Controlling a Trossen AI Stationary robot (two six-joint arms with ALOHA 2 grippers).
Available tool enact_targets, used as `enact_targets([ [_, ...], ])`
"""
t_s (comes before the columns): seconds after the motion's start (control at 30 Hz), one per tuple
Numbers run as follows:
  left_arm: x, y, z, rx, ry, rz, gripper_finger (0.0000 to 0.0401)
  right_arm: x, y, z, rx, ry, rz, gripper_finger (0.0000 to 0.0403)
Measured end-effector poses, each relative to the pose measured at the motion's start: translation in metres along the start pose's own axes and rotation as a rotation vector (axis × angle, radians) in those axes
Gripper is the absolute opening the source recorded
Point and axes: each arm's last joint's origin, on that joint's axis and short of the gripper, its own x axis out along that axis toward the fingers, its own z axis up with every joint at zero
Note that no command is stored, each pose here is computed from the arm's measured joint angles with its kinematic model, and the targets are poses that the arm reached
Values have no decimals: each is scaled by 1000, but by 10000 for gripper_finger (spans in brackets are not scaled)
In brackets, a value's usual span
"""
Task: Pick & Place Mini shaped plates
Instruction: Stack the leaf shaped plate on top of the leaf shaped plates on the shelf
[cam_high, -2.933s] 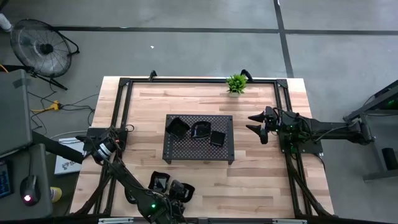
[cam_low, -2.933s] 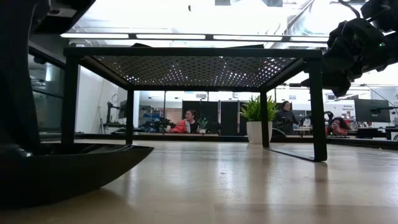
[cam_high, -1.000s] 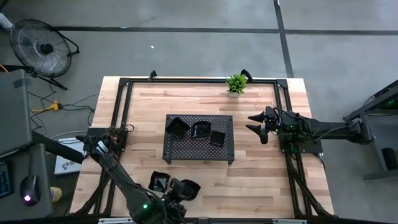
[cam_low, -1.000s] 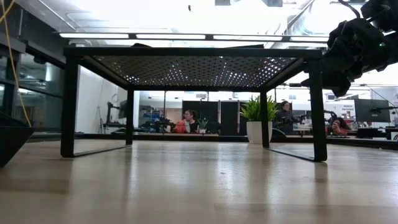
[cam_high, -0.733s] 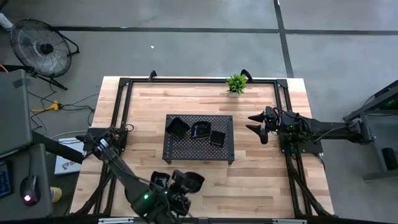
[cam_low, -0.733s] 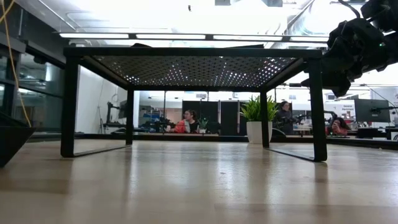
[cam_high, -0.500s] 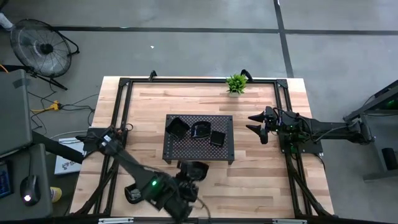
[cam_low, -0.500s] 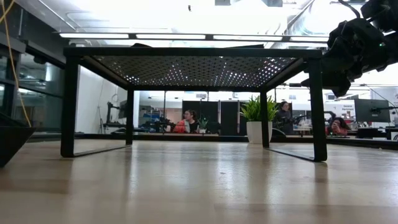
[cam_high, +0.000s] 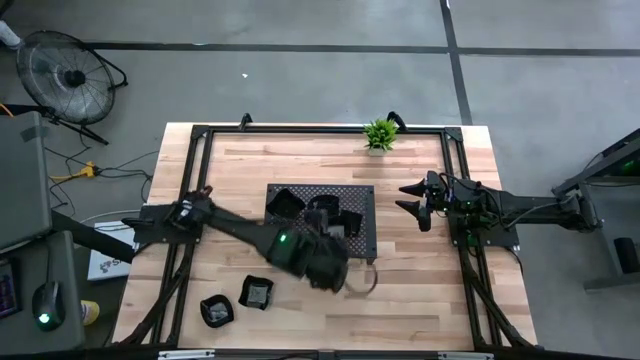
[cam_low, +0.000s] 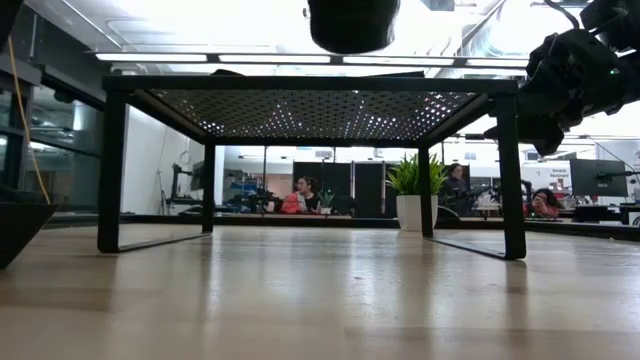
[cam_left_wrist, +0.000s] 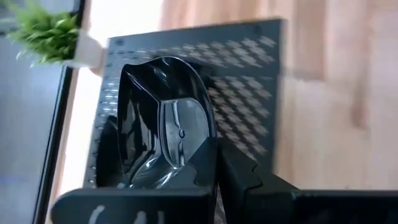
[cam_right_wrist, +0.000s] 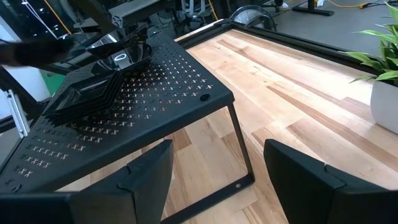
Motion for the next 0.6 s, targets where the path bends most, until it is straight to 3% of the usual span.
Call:
enact_targets([
  [0.3, 29, 47, 9, -202, 50, 71, 2, 0, 0, 0, 0, 0, -1, 246],
  [0.6, 40, 67, 7, -276, 112, 82, 2, 0, 0, 0, 0, 0, -1, 246],
])
